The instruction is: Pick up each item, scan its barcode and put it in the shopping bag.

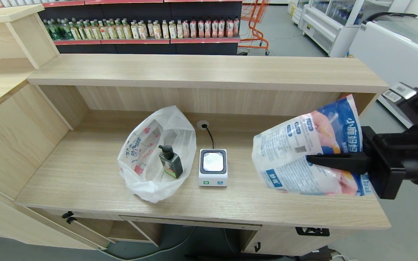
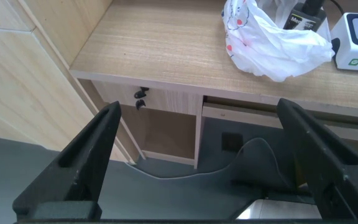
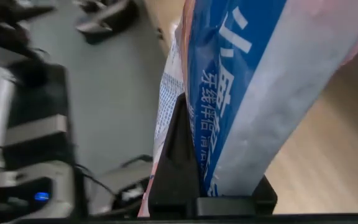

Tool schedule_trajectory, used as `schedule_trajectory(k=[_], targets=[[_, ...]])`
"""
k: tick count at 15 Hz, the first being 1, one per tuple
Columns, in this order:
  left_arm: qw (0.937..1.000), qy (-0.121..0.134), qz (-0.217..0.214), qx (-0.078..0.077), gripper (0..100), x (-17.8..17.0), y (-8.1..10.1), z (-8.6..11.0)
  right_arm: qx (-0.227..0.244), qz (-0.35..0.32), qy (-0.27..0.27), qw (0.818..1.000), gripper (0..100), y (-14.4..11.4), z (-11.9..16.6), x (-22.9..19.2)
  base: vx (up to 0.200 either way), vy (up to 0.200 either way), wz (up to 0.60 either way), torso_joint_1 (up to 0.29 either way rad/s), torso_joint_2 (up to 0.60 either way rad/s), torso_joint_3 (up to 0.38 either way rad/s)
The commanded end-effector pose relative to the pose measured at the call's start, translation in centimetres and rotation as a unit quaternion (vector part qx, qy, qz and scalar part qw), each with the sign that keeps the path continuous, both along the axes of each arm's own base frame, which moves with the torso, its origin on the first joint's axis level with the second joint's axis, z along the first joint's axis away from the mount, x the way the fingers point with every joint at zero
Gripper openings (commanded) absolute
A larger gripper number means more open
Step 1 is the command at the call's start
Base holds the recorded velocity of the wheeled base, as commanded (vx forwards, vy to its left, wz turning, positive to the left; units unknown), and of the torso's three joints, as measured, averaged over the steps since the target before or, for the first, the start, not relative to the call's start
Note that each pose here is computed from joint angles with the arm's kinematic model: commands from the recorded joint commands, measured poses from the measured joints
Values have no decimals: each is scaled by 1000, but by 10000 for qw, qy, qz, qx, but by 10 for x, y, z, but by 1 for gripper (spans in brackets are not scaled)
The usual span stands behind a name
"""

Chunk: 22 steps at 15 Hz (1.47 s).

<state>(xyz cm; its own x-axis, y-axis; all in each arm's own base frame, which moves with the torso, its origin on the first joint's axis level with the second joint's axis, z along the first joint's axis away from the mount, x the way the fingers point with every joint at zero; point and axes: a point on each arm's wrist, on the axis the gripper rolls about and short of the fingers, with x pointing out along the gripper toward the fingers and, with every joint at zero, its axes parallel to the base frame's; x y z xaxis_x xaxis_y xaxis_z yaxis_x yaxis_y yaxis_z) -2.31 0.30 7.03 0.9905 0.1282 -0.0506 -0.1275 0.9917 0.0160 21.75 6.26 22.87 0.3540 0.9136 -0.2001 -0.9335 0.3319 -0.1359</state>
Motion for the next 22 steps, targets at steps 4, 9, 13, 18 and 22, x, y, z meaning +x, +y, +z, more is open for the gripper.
schedule_trajectory(k=[4,9,13,18,22], targets=[[10000,-2,2,-1,100,0,0,0,-1229,-1286,-1357,9746,0,-57,-30,6,0,0,0,0,0,0],[10000,-2,2,-1,100,0,0,0,-1774,-1448,-2324,9453,0,-60,-27,14,0,0,0,0,0,0],[10000,-2,9,-1,100,0,0,0,-2084,-1699,-2448,9316,0,-60,-27,15,0,0,0,0,0,0],[10000,-2,2,-1,100,0,0,0,-2195,-1844,-2441,9264,0,-63,-29,12,0,0,0,0,0,0],[10000,-2,2,-1,100,0,0,0,-2270,-1840,-2316,9279,0,-66,-39,4,0,0,0,0,0,0]])
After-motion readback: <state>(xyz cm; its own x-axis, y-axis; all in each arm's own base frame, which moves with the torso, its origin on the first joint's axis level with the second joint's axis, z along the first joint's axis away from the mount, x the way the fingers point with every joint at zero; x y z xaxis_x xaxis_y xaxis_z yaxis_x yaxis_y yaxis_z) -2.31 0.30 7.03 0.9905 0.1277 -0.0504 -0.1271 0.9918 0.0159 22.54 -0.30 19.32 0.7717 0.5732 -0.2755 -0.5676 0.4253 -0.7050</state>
